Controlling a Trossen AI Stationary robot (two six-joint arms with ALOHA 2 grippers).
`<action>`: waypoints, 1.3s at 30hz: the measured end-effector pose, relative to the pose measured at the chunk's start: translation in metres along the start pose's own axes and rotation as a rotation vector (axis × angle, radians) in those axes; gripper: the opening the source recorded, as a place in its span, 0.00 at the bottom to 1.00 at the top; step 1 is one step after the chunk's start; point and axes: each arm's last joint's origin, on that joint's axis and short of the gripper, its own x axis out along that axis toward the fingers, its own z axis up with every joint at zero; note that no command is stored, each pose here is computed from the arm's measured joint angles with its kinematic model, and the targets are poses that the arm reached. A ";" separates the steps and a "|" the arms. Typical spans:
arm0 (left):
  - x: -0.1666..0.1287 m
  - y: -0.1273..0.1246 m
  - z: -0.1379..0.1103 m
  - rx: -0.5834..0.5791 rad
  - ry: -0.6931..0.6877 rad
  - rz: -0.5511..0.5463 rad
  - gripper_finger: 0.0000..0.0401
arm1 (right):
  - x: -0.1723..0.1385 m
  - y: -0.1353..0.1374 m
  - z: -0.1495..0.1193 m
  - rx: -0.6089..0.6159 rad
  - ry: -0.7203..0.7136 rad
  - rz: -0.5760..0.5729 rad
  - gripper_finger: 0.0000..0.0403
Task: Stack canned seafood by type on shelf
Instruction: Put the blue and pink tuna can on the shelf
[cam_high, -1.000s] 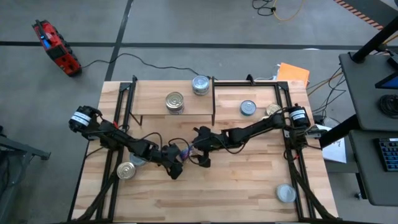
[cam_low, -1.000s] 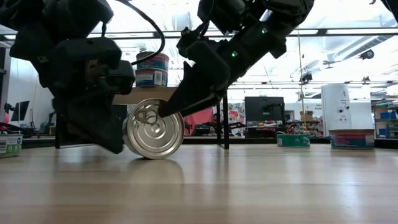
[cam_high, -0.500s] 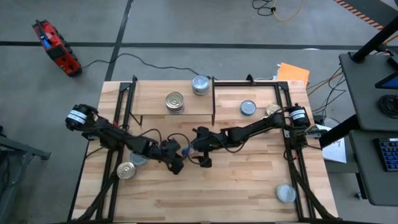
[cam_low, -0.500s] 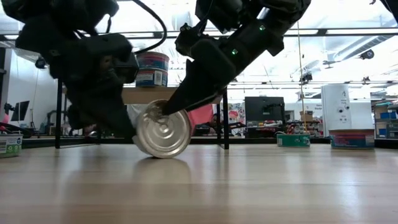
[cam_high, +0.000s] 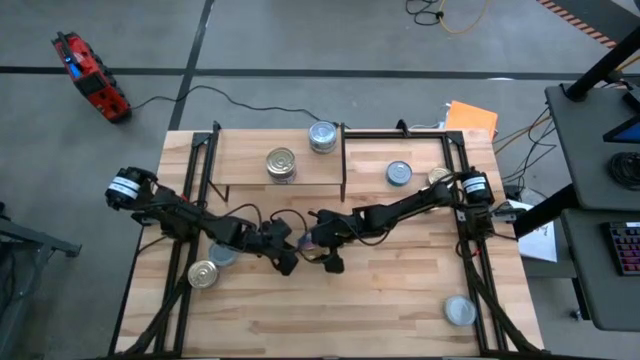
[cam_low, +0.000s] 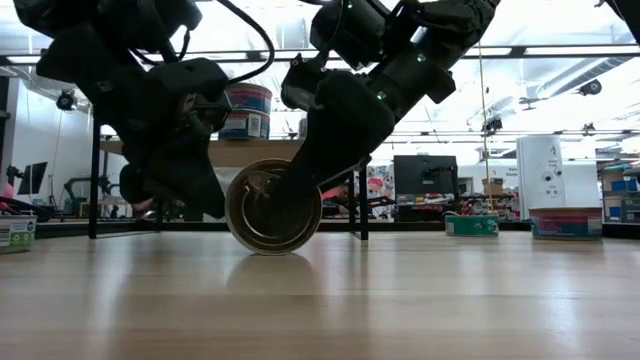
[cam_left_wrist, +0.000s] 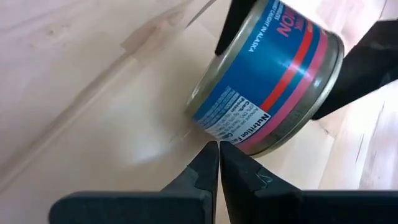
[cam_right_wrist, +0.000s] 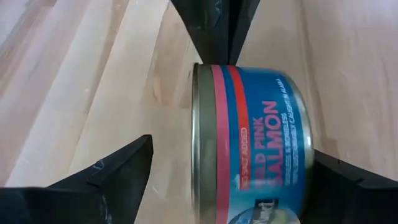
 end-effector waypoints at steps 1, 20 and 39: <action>0.000 -0.001 0.001 -0.001 -0.002 -0.002 0.00 | 0.000 0.000 0.000 0.006 0.002 0.000 0.77; -0.019 -0.039 0.031 0.192 0.077 -0.013 0.00 | -0.018 0.003 0.002 0.176 0.071 0.019 0.44; -0.149 -0.052 0.107 0.416 -0.262 -0.329 0.00 | -0.130 -0.002 0.062 0.314 -0.268 -0.105 0.44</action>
